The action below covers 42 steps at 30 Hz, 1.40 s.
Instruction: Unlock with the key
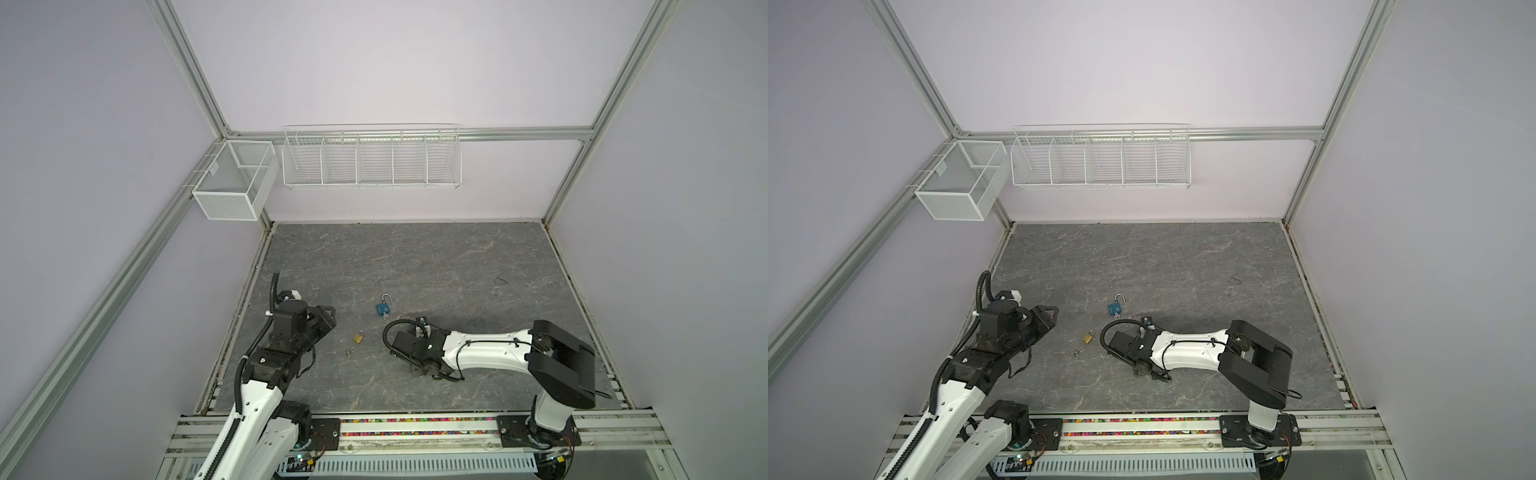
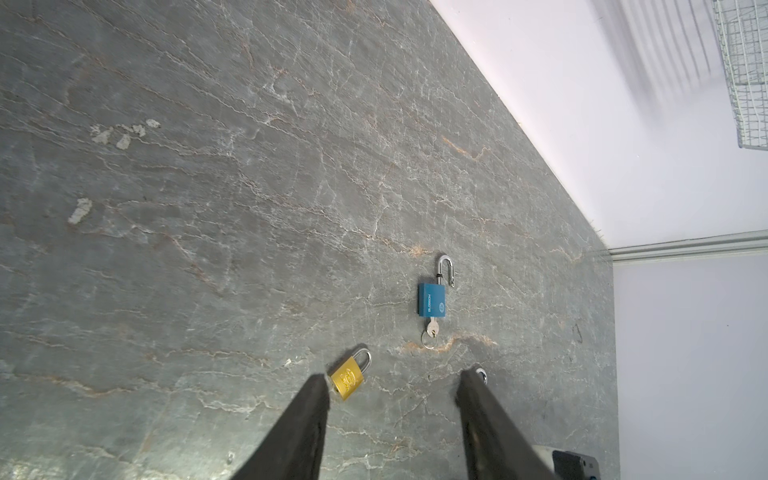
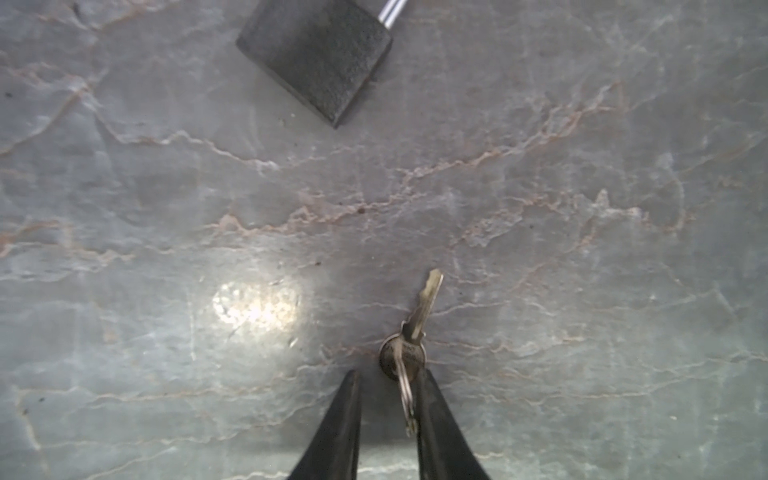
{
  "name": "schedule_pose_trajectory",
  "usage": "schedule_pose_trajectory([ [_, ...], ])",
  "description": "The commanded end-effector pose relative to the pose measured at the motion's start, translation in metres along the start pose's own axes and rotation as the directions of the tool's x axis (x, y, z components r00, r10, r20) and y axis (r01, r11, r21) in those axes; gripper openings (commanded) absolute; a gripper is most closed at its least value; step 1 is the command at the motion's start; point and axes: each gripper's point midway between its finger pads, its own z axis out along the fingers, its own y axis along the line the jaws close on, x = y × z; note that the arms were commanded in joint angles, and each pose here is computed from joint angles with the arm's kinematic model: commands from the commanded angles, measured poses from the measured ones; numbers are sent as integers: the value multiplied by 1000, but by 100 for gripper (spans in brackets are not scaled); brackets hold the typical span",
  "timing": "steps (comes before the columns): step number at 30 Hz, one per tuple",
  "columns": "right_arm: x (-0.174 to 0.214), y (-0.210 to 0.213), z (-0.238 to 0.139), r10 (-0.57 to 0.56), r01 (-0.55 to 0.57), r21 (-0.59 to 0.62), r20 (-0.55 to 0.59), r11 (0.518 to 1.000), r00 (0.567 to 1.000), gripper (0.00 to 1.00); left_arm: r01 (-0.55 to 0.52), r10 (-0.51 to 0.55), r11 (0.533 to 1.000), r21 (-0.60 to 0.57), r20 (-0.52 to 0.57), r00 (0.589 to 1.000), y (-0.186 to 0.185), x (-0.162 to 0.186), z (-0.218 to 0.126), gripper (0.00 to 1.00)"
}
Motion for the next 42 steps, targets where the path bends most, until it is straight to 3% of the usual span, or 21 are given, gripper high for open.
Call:
schedule_pose_trajectory([
  [1,5,-10,6,-2,3,25,-21,1000,1000,24,4,-4,1000,-7,10,1000,3,-1,1,51],
  [16,-1,-14,1,-25,25,20,4,999,1000,10,28,-28,999,25,-13,1000,-1,3,6,51],
  [22,-11,-17,-3,-44,45,-27,44,999,998,6,50,-43,996,75,-89,995,-11,18,13,51],
  [29,-31,-18,-27,-134,150,-93,156,984,979,6,36,-8,989,146,-188,982,-41,38,17,53],
  [34,-42,-23,-58,-210,259,-148,283,955,936,6,62,-7,973,221,-242,970,-72,58,17,55],
  [42,-64,-30,-126,-244,416,-208,554,885,796,6,110,3,930,351,-305,952,-131,84,0,57],
])
